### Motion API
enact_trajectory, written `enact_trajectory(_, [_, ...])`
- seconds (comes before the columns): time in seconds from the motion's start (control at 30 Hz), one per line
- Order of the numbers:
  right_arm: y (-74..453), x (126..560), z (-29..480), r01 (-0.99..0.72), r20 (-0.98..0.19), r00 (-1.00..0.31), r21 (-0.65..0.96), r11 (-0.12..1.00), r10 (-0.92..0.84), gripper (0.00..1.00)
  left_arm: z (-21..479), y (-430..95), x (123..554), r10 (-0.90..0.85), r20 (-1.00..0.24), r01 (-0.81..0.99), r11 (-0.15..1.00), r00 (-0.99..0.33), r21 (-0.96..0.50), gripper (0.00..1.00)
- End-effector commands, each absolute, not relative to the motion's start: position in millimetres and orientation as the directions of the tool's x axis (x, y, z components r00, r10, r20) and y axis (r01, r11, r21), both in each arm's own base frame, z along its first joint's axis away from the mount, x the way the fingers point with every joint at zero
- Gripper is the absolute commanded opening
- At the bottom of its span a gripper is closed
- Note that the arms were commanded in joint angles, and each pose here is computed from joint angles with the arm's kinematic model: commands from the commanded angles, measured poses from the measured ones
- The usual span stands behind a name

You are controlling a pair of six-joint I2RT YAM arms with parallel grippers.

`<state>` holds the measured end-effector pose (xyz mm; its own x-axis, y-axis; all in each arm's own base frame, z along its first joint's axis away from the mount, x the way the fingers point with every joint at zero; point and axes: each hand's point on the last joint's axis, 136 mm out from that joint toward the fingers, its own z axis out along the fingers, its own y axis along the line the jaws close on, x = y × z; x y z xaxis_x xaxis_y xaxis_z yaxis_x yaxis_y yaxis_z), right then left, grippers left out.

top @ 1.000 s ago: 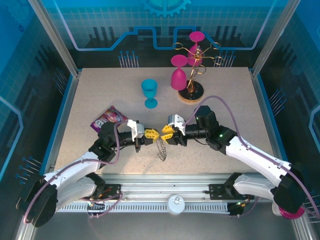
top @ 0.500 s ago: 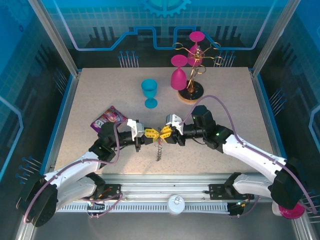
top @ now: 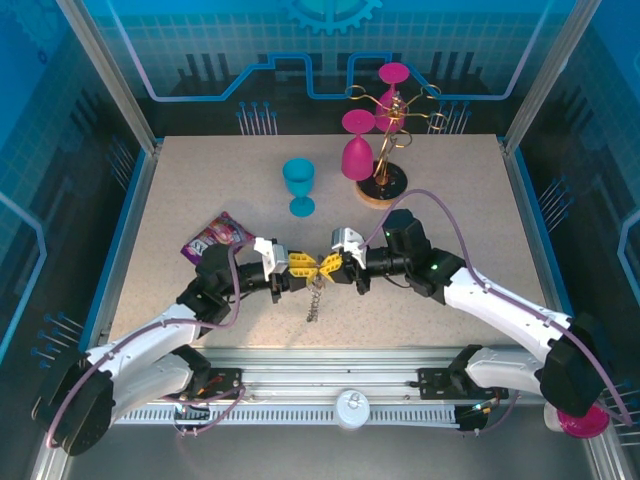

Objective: Put the keys on the keyring

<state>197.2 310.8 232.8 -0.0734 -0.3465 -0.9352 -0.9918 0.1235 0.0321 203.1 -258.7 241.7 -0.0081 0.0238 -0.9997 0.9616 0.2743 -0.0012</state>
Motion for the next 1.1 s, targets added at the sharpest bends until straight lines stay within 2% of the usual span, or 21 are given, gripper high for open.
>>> enact_trajectory(0.0, [307.6, 199.7, 248.8, -0.992, -0.920, -0.001, -0.047, 0.113, -0.393, 0.00, 242.8, -256.7, 199.8, 0.116, -0.993, 0.961, 0.273, 0.008, 0.040, 0.22])
enact_trajectory(0.23, [301.1, 198.9, 235.7, -0.988, -0.811, 0.070, -0.138, 0.072, -0.581, 0.00, 229.8, -247.8, 197.3, 0.277, -0.961, 0.958, 0.275, 0.006, 0.085, 0.27])
enact_trajectory(0.4, [307.0, 198.4, 239.1, -0.984, -0.766, 0.119, -0.175, 0.027, -0.632, 0.00, 231.8, -251.0, 198.2, 0.279, -0.960, 0.962, 0.259, 0.007, 0.082, 0.30])
enact_trajectory(0.73, [319.0, 195.3, 240.4, -0.978, -0.708, 0.182, -0.199, -0.055, -0.683, 0.00, 233.4, -255.4, 200.2, 0.262, -0.965, 0.967, 0.246, -0.004, 0.063, 0.29])
enact_trajectory(0.93, [326.0, 190.1, 243.3, -0.977, -0.705, 0.201, -0.190, -0.092, -0.680, 0.00, 232.7, -256.7, 200.1, 0.258, -0.966, 0.969, 0.240, -0.008, 0.056, 0.23])
enact_trajectory(1.07, [328.2, 185.1, 247.1, -0.979, -0.719, 0.200, -0.176, -0.104, -0.665, 0.00, 233.6, -257.2, 200.5, 0.254, -0.967, 0.969, 0.239, -0.004, 0.059, 0.10])
